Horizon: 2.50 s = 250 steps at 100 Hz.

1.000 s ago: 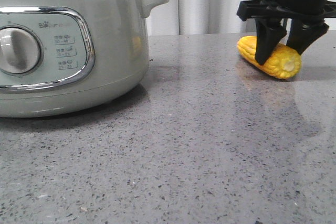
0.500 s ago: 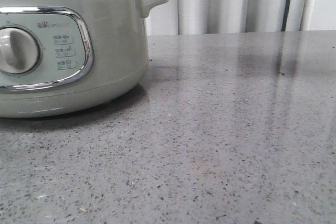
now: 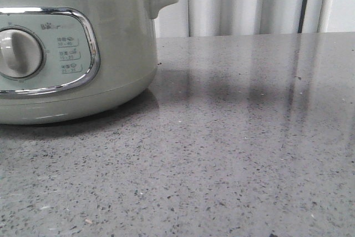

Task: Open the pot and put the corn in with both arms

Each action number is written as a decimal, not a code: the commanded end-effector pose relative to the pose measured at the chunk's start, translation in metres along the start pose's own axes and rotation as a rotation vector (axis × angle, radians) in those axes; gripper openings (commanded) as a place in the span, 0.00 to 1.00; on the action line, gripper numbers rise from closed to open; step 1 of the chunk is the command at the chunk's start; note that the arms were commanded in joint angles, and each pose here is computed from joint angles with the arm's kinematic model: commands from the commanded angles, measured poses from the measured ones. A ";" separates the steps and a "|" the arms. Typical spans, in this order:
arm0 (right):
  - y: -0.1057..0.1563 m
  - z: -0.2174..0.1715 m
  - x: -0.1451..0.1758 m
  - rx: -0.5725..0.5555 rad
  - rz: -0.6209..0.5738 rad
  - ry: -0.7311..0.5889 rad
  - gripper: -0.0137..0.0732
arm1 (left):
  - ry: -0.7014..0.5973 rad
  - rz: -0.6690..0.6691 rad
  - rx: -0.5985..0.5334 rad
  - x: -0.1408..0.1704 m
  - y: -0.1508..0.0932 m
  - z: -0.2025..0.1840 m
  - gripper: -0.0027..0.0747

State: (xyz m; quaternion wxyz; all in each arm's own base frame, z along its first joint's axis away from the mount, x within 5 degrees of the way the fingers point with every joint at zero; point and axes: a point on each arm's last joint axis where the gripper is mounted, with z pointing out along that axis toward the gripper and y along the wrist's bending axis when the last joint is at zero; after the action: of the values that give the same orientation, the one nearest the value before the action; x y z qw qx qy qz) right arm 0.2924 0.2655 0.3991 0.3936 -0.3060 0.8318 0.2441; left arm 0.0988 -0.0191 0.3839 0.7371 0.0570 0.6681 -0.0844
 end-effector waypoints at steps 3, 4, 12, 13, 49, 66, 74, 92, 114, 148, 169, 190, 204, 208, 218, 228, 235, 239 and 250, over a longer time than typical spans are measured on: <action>0.002 -0.012 -0.014 -0.001 -0.012 -0.096 0.25 | -0.056 -0.010 -0.010 -0.013 0.001 0.001 0.51; 0.002 -0.012 -0.014 -0.003 -0.010 -0.093 0.26 | -0.054 -0.010 -0.009 -0.012 0.001 0.001 0.51; 0.002 -0.006 -0.011 -0.013 0.001 -0.066 0.46 | -0.025 -0.010 0.008 -0.010 -0.001 0.001 0.51; 0.002 -0.006 -0.011 -0.013 0.001 -0.063 0.48 | -0.023 -0.010 0.010 -0.010 -0.001 0.001 0.51; 0.009 -0.048 -0.023 -0.008 -0.027 -0.155 0.74 | 0.025 -0.009 0.038 -0.005 -0.004 0.001 0.51; 0.015 -0.106 -0.027 0.046 -0.105 -0.217 0.48 | 0.028 -0.008 0.045 -0.005 -0.005 -0.001 0.51; 0.016 -0.133 -0.022 0.089 -0.147 -0.229 0.29 | 0.009 -0.015 0.046 -0.008 -0.005 -0.006 0.51; 0.017 -0.203 0.009 0.191 -0.231 -0.351 0.16 | -0.071 -0.005 0.046 -0.016 -0.007 -0.028 0.39; 0.013 -0.264 0.100 0.316 -0.363 -0.544 0.16 | -0.100 -0.004 0.049 0.004 -0.008 -0.051 0.08; 0.006 -0.300 0.238 0.449 -0.464 -0.813 0.16 | -0.016 -0.191 0.036 0.059 -0.005 -0.044 0.01; 0.005 -0.303 0.256 0.472 -0.459 -0.828 0.16 | 0.033 -0.231 0.059 0.069 -0.007 -0.043 0.01; 0.004 -0.302 0.257 0.473 -0.456 -0.814 0.16 | 0.032 -0.265 0.067 0.069 -0.008 -0.043 0.01; 0.004 -0.302 0.257 0.473 -0.456 -0.814 0.16 | 0.027 -0.267 0.063 0.068 -0.007 -0.043 0.01; 0.004 -0.302 0.257 0.473 -0.456 -0.814 0.16 | 0.027 -0.267 0.063 0.068 -0.007 -0.043 0.01; 0.004 -0.302 0.257 0.473 -0.456 -0.814 0.16 | 0.027 -0.267 0.063 0.068 -0.007 -0.043 0.01; 0.004 -0.302 0.257 0.473 -0.456 -0.814 0.16 | 0.029 -0.268 0.059 0.070 -0.007 -0.043 0.01; 0.004 -0.302 0.257 0.473 -0.456 -0.814 0.16 | 0.047 -0.258 0.054 0.076 -0.006 -0.042 0.01; 0.004 -0.302 0.257 0.473 -0.456 -0.814 0.16 | 0.059 -0.237 0.049 0.081 -0.006 -0.042 0.01; 0.004 -0.302 0.257 0.473 -0.456 -0.814 0.16 | 0.090 0.102 -0.011 0.103 0.001 -0.046 0.01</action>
State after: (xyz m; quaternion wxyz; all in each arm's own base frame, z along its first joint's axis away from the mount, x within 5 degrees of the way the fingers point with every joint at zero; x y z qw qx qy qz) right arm 0.0096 -0.0079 0.3531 0.7617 -0.2679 0.5867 0.0616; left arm 0.0630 -0.0207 0.2800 0.6851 0.0452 0.7141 -0.1370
